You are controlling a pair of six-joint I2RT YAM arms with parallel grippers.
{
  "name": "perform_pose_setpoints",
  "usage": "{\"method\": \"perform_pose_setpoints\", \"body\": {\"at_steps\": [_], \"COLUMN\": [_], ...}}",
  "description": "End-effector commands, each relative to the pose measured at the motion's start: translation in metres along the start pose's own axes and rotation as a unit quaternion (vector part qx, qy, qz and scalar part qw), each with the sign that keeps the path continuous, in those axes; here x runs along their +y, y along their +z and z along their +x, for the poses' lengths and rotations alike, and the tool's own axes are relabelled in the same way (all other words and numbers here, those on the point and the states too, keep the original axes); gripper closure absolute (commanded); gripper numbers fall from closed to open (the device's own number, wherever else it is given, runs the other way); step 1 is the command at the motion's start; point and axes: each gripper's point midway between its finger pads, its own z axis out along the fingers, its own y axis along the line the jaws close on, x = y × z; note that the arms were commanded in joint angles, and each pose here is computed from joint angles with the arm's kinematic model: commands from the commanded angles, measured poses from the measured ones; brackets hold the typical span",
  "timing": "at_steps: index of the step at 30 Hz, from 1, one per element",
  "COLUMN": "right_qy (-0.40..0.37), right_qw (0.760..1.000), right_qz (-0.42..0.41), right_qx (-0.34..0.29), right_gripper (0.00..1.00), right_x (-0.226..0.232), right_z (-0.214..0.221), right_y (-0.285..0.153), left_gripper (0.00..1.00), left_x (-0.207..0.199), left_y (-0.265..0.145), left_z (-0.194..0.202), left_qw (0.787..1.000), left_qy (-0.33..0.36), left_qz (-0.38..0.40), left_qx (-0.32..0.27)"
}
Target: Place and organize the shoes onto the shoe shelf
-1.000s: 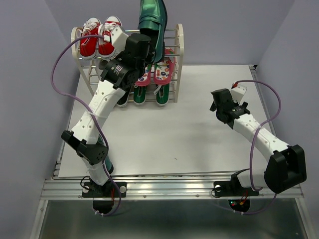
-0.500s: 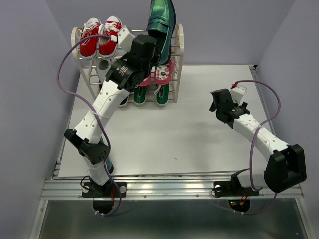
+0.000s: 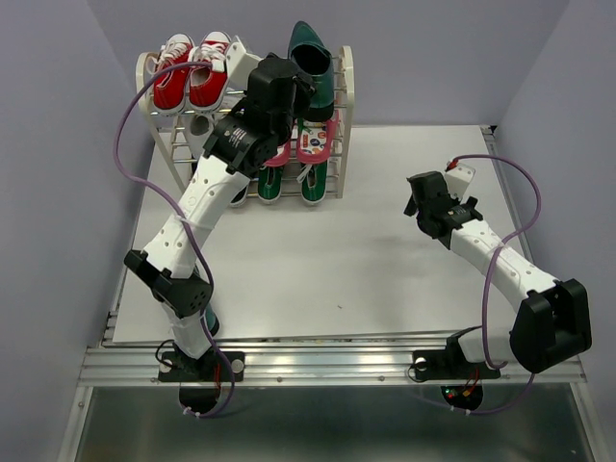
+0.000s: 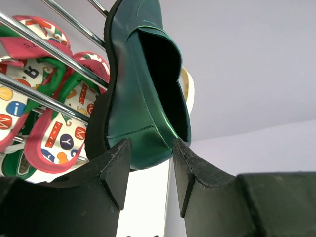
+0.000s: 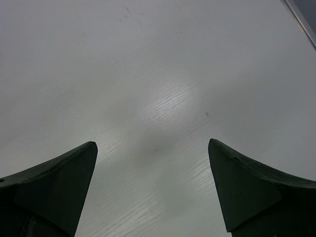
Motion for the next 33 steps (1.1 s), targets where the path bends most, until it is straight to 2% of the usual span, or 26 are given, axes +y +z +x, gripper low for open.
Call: {"method": "perform_pose_setpoints", "body": {"at_steps": [1,5,10,11,13,18,19,23,24,25,27,28,29,31,33], "right_qy": [0.015,0.013,0.011,0.007,0.008,0.012,0.012,0.019,0.018,0.018,0.017,0.017,0.016,0.007,0.002], "right_qw": [1.000,1.000,1.000,1.000,1.000,0.998,0.998,0.997,0.997,0.997,0.997,0.997,0.997,0.997,0.997], "right_qz": [-0.007,-0.008,-0.015,-0.017,-0.022,-0.050,-0.052,-0.061,-0.067,-0.068,-0.071,-0.073,-0.073,-0.073,-0.079], "right_qx": [-0.018,-0.017,-0.016,-0.015,-0.018,-0.024,-0.025,-0.034,-0.033,-0.033,-0.030,-0.030,-0.028,-0.018,-0.011], "right_gripper": [0.00,0.00,0.00,0.00,0.00,0.00,0.00,0.00,0.00,0.00,0.00,0.00,0.00,0.00,0.00], "right_x": [0.003,0.003,0.006,0.006,0.007,0.013,0.012,0.012,0.013,0.014,0.015,0.017,0.018,0.022,0.026], "right_z": [-0.014,-0.014,-0.015,-0.014,-0.017,-0.021,-0.021,-0.025,-0.025,-0.025,-0.023,-0.022,-0.020,-0.015,-0.011], "right_y": [-0.003,-0.003,-0.004,-0.004,-0.005,-0.011,-0.012,-0.015,-0.017,-0.017,-0.016,-0.014,-0.013,-0.008,-0.006], "left_gripper": [0.48,0.44,0.34,0.30,0.01,0.01,0.01,0.01,0.01,0.01,0.01,0.01,0.01,0.01,0.01], "left_x": [-0.027,-0.033,-0.032,-0.031,-0.032,0.015,0.026,0.113,0.127,0.164,0.200,0.221,0.261,0.292,0.356], "left_y": [-0.019,-0.023,-0.040,-0.044,-0.063,-0.091,-0.104,-0.124,-0.128,-0.139,-0.153,-0.163,-0.163,-0.178,-0.190], "left_z": [-0.016,-0.018,-0.025,-0.024,-0.032,-0.034,-0.048,-0.034,-0.030,-0.026,-0.025,-0.023,-0.012,-0.001,0.021], "left_qw": [0.999,0.998,0.998,0.998,0.996,0.996,0.997,0.989,0.989,0.980,0.972,0.965,0.950,0.948,0.924], "left_qy": [-0.020,-0.013,0.009,0.016,0.035,0.081,0.078,0.111,0.098,0.115,0.089,0.103,0.120,0.059,0.038], "left_qz": [0.047,0.058,0.067,0.069,0.085,0.031,0.017,-0.092,-0.111,-0.159,-0.213,-0.237,-0.283,-0.307,-0.375], "left_qx": [-0.006,-0.005,-0.006,-0.003,0.001,0.008,-0.006,0.014,0.019,0.033,0.035,0.048,0.059,0.068,0.066]}}
